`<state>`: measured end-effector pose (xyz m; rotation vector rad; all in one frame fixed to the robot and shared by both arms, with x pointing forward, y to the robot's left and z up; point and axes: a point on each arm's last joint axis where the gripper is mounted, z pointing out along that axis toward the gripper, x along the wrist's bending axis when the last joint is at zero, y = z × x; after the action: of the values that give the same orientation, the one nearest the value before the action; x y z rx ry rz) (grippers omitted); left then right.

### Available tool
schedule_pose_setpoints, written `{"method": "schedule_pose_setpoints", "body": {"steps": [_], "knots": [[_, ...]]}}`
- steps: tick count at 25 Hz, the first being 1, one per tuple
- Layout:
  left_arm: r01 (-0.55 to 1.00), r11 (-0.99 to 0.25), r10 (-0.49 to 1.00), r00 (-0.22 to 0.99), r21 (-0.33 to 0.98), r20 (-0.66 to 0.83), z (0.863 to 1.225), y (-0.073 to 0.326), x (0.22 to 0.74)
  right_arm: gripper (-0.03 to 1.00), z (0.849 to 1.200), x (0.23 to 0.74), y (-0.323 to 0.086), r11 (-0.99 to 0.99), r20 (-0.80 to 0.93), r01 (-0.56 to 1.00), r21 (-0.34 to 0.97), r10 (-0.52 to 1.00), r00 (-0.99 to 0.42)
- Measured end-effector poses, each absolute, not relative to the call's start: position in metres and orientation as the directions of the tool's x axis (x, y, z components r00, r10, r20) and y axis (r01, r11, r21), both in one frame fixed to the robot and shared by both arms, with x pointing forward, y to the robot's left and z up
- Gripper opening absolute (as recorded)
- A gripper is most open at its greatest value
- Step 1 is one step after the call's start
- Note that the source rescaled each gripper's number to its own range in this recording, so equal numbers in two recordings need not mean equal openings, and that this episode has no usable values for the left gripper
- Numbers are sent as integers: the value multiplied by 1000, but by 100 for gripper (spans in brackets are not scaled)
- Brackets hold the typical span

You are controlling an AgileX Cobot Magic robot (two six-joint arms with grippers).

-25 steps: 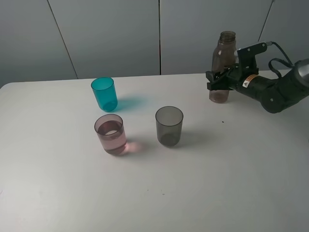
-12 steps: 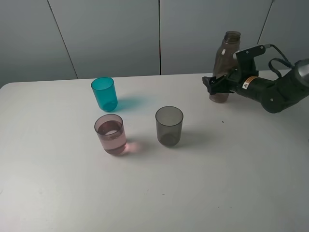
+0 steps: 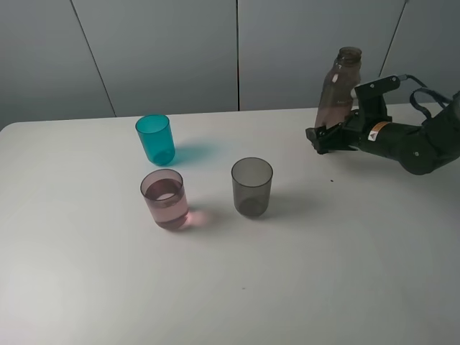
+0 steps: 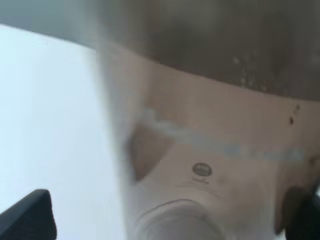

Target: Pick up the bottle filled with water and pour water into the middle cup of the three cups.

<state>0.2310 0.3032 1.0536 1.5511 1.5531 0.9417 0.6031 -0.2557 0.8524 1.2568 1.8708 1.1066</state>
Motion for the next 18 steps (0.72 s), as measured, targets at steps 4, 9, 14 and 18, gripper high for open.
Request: {"method": "schedule_pose_setpoints", "body": {"steps": [4, 9, 14, 18], "knots": [[461, 2, 1000, 0, 888, -2, 1054, 303, 231, 100, 875, 578, -259, 196, -50, 414, 889, 940, -337], [461, 2, 1000, 0, 888, -2, 1054, 303, 231, 100, 912, 543, -264, 215, -97, 375, 902, 946, -308], [461, 2, 1000, 0, 888, -2, 1054, 303, 231, 100, 978, 514, -268, 179, -118, 231, 956, 960, -255], [461, 2, 1000, 0, 888, -2, 1054, 303, 231, 100, 1032, 486, -273, 165, -137, 128, 978, 969, -203]]}}
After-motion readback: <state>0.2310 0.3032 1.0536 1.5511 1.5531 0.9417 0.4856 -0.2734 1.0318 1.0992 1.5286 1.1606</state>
